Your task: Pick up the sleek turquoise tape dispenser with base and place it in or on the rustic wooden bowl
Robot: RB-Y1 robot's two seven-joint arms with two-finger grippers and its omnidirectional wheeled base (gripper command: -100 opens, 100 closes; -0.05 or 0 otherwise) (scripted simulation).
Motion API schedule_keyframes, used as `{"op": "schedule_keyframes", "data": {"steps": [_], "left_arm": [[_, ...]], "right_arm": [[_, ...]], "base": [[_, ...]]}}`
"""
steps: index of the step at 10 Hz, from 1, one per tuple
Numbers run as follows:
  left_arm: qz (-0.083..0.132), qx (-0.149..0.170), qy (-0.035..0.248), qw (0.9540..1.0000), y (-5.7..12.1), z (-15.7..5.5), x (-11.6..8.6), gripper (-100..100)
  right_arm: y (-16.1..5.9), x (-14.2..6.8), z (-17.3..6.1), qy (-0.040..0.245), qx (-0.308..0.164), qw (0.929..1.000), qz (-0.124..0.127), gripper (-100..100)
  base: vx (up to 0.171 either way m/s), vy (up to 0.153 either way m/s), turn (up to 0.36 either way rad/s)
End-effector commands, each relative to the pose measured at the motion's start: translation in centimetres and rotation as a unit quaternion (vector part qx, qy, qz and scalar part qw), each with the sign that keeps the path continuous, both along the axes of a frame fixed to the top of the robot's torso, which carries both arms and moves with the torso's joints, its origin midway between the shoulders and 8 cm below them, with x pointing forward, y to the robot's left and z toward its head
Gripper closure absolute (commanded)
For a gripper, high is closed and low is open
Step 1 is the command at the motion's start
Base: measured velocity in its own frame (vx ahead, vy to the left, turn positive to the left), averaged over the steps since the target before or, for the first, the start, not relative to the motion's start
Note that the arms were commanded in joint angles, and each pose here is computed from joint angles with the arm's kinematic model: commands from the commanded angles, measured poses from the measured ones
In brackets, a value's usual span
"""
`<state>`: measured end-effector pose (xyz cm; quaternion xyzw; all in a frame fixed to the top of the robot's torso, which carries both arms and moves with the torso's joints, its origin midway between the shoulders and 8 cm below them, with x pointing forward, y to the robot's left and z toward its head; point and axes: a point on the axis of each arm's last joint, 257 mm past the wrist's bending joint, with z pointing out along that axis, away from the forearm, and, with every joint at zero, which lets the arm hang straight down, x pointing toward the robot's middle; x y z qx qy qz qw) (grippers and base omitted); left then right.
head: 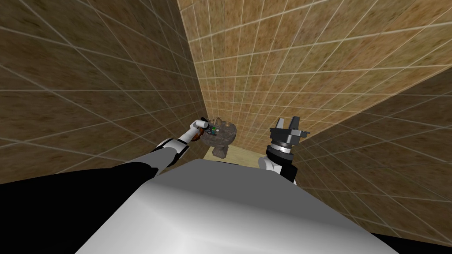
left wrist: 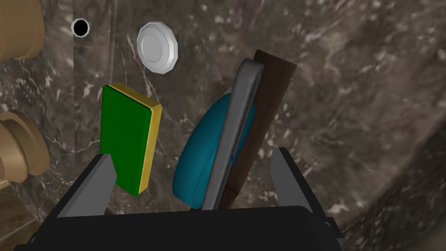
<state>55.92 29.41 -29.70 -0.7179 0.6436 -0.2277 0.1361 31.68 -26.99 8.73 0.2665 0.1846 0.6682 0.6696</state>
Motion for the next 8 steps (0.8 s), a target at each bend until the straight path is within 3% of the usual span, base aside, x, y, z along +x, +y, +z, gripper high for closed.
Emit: {"op": "schedule_keyframes", "data": {"steps": [1,2,3,4,5,7,8], "left_arm": [[0.012,0.007,0.019,0.9997,1.5,-0.6,-0.8,-100],[0.021,0.012,0.033,0.9992,2.6,-1.0,-1.3,-100],[0.016,0.009,0.023,0.9996,1.9,-0.8,-1.1,-100],[0.017,0.010,0.026,0.9995,2.1,-0.8,-1.2,0],[0.019,0.010,0.025,0.9995,2.2,-2.0,-1.2,-100],[0.020,0.010,0.026,0.9994,2.3,-1.9,-1.2,-100],[0.020,0.010,0.025,0.9994,2.3,-2.0,-1.2,100]], "right_arm": [[0.0,0.0,0.0,0.000,0.000,1.0000,0.000,0],[0.0,0.0,0.0,0.000,0.000,1.0000,0.000,0],[0.0,0.0,0.0,0.000,0.000,1.0000,0.000,0],[0.0,0.0,0.0,0.000,0.000,1.0000,0.000,0],[0.0,0.0,0.0,0.000,0.000,1.0000,0.000,0],[0.0,0.0,0.0,0.000,0.000,1.0000,0.000,0],[0.0,0.0,0.0,0.000,0.000,1.0000,0.000,0]], "base": [[0.058,0.037,-0.017],[0.056,0.032,-0.010],[0.025,0.015,0.000],[0.000,0.000,0.000],[0.026,0.004,-0.040],[0.026,0.001,-0.023],[0.000,0.000,0.000]]}}
